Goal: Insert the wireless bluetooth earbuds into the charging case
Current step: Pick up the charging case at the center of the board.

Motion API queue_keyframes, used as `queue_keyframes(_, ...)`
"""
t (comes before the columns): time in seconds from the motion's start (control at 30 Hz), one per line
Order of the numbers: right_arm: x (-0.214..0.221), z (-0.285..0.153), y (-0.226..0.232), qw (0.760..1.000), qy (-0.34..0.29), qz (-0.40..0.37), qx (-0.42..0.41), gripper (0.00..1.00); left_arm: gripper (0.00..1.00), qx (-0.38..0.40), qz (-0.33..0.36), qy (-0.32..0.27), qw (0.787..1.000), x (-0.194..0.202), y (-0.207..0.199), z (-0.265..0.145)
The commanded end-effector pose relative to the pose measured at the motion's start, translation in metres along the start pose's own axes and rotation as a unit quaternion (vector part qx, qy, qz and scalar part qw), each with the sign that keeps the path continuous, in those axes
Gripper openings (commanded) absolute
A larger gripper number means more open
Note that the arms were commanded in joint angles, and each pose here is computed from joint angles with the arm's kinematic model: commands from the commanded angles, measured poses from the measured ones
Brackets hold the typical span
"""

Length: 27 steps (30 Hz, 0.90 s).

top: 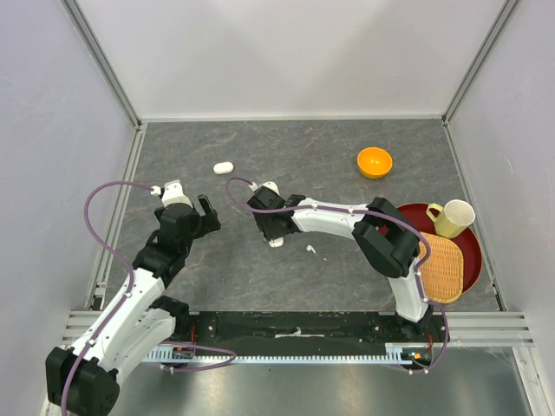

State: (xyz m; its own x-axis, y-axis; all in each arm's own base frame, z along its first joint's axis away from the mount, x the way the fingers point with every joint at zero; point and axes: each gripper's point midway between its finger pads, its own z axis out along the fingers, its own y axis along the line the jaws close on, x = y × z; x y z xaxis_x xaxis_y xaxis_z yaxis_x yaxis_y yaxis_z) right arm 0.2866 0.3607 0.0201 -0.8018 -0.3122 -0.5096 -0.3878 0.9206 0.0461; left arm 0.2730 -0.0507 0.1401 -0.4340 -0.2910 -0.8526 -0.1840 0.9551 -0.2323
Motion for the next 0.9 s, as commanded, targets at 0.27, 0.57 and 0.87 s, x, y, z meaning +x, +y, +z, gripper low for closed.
queue_keyframes(0.27,-0.023,-0.019,0.005,0.999,-0.042,0.011,-0.008,0.3,1.0,0.026,-0.02,-0.02,0.999,-0.01,-0.01,-0.001)
queue_keyframes(0.57,-0.081,-0.062,-0.003,0.982,-0.126,0.104,-0.09,0.29,1.0,0.119,-0.034,-0.067,0.99,-0.03,-0.04,-0.013)
queue_keyframes(0.87,-0.115,-0.094,-0.024,0.953,-0.174,0.182,-0.168,0.3,1.0,0.32,0.024,-0.131,0.938,-0.038,-0.096,-0.053)
